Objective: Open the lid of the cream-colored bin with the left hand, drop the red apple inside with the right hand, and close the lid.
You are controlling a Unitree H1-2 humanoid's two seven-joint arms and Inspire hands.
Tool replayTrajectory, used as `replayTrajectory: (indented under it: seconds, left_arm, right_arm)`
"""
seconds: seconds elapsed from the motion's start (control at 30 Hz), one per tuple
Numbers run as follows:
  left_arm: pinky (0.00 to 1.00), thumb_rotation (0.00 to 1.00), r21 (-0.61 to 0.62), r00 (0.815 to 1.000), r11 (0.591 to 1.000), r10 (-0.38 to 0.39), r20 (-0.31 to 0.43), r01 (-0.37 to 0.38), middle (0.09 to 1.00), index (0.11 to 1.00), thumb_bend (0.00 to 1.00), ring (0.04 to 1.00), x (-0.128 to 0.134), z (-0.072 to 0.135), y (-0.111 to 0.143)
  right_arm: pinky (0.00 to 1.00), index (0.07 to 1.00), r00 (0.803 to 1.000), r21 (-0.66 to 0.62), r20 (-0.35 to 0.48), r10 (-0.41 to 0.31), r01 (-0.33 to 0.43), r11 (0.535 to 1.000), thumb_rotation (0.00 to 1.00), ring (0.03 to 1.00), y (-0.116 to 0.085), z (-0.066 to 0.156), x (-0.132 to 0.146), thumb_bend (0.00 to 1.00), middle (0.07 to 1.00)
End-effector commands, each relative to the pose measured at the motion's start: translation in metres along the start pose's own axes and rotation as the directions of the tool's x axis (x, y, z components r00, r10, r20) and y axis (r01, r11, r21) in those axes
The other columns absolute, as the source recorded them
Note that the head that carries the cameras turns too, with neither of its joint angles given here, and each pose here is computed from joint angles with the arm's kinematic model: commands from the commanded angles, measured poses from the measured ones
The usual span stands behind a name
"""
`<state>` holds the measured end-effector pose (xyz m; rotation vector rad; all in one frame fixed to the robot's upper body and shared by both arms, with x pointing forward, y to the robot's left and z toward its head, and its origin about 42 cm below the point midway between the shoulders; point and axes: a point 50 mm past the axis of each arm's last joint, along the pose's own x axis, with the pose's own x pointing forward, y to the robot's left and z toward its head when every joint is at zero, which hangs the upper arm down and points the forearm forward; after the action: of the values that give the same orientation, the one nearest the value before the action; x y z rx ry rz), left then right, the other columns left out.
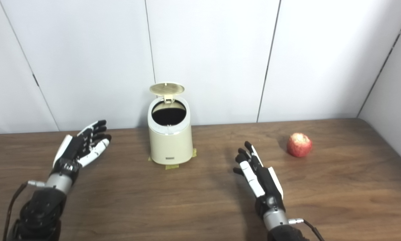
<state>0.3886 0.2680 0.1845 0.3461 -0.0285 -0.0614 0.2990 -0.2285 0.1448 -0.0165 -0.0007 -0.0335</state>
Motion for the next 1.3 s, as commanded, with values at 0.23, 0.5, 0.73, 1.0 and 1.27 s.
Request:
replayTrajectory:
  seconds: [0.23, 0.5, 0.73, 1.0, 1.27]
  left_arm:
    - [0.91, 0.54, -0.069, 0.999, 0.997, 0.029, 0.039, -0.027, 0.908, 0.923, 0.37, 0.915, -0.017, -0.016, 0.003]
    - [0.89, 0.56, -0.124, 0.997, 0.99, 0.066, 0.039, -0.06, 0.913, 0.921, 0.39, 0.929, -0.024, -0.029, -0.007]
    - [0.9, 0.56, -0.179, 0.999, 0.983, 0.045, 0.012, -0.043, 0.94, 0.95, 0.41, 0.942, -0.026, -0.034, -0.006]
    - [0.91, 0.52, -0.204, 0.998, 0.977, 0.062, 0.021, -0.056, 0.936, 0.95, 0.42, 0.946, -0.027, -0.036, -0.004]
    - [0.9, 0.49, -0.219, 0.998, 0.974, 0.054, 0.016, -0.049, 0.937, 0.945, 0.4, 0.932, -0.028, -0.035, -0.008]
  right_arm:
    - [0.85, 0.956, 0.996, 0.015, 0.093, -0.017, 0.015, 1.0, 0.8, 0.916, -0.005, 0.022, 0.008, 0.53, 0.942]
    - [0.74, 0.858, 0.978, 0.022, 0.161, -0.133, 0.132, 0.991, 0.52, 0.825, -0.011, 0.018, 0.005, 0.51, 0.856]
    - [0.7, 0.817, 0.959, 0.001, 0.209, -0.19, 0.194, 0.981, 0.38, 0.77, -0.036, 0.011, 0.012, 0.72, 0.816]
    - [0.68, 0.788, 0.934, -0.047, 0.249, -0.256, 0.276, 0.96, 0.23, 0.789, -0.061, 0.031, 0.007, 0.69, 0.825]
    - [0.64, 0.777, 0.913, -0.04, 0.274, -0.302, 0.325, 0.945, 0.16, 0.741, -0.089, 0.053, -0.001, 0.68, 0.784]
